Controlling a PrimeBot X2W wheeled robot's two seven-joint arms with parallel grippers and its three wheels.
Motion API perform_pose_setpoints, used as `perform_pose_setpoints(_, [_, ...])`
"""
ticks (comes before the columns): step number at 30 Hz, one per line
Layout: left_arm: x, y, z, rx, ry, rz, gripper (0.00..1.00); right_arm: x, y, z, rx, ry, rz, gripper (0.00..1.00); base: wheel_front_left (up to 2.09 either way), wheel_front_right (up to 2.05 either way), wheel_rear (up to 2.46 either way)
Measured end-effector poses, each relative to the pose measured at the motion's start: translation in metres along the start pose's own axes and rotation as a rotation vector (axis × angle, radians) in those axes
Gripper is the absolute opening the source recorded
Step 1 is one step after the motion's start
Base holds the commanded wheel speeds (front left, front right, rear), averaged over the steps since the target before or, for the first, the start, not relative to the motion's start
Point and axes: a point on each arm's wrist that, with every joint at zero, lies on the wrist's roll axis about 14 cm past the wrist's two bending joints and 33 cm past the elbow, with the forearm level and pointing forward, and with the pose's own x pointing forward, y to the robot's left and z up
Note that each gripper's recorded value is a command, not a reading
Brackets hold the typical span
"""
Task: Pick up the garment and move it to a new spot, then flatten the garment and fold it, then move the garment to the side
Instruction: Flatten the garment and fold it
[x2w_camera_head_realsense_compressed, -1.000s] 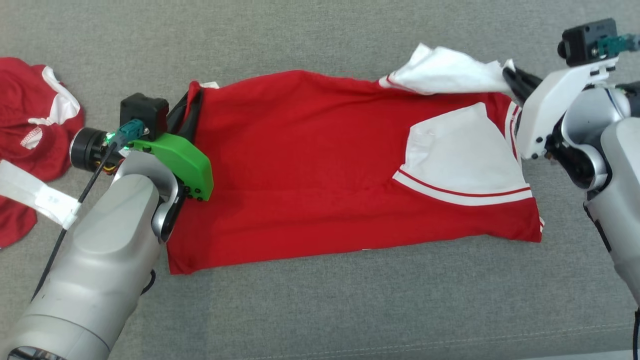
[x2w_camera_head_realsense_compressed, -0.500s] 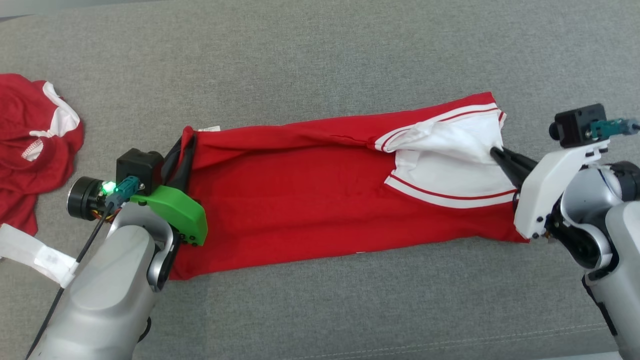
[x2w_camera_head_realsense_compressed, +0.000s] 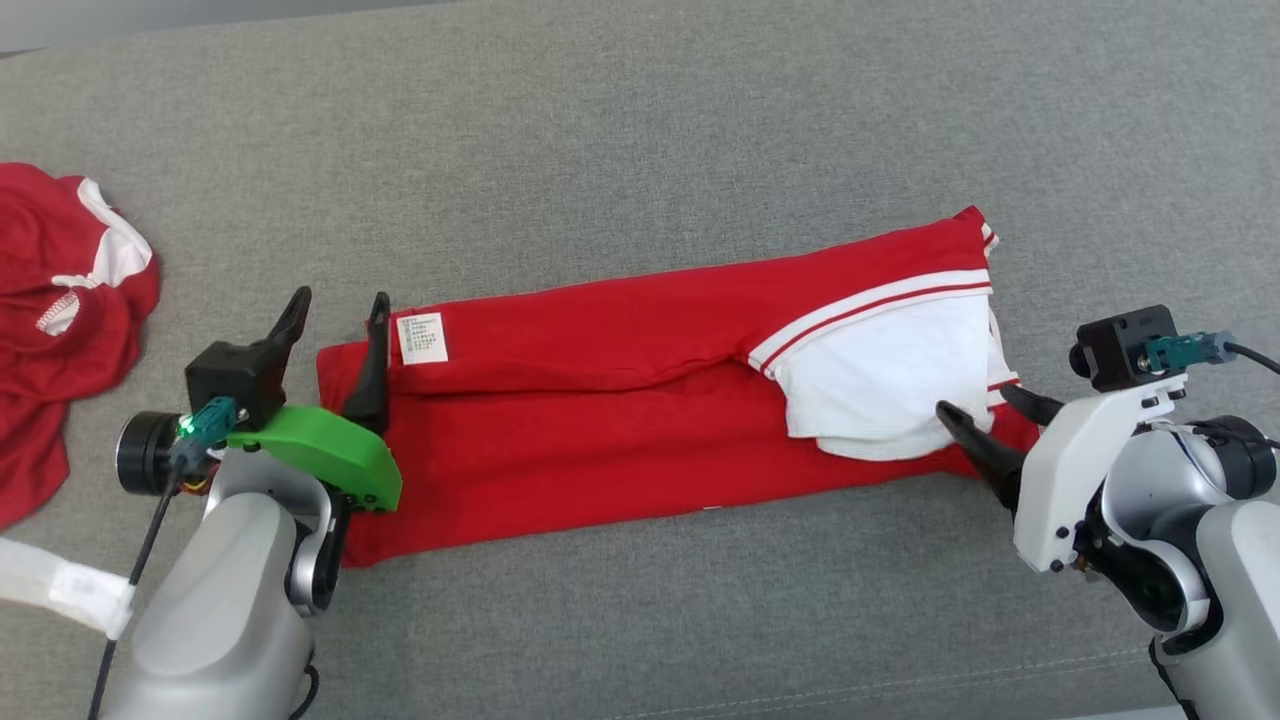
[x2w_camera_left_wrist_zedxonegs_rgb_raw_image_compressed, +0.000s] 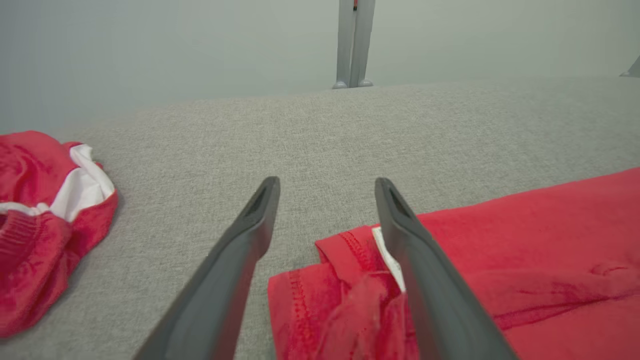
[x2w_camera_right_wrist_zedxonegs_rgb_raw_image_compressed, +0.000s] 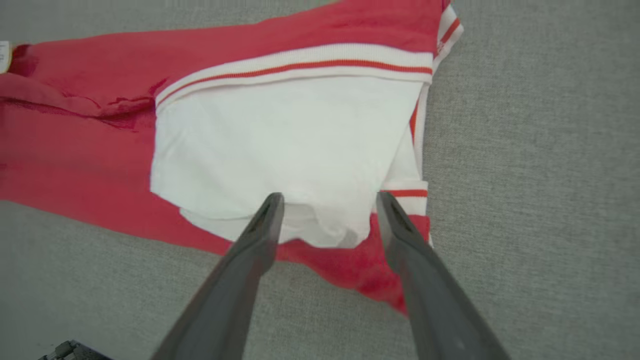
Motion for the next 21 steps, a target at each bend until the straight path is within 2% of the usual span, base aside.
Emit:
perform_pose_setpoints(9, [-0.037,0.015,0.026,-0.193,-0.155,0.116,1.0,-0.012,-0.01,0.025,0.093,-0.157,-0.063,1.0,0.0,0.0,0.0])
perform_pose_setpoints(13, [-0.056,0.019,0.032,-0.22,-0.2,0.145,1.0,-0.014,-0.019,0.026,0.153,-0.176,-0.109,1.0,0.0,0.0,0.0])
perform_pose_setpoints(21, [-0.081,0.033,0.042,-0.235,-0.264,0.2,1.0,0.003,-0.031,0.025,0.214,-0.106,-0.157,1.0,0.0,0.0,0.0])
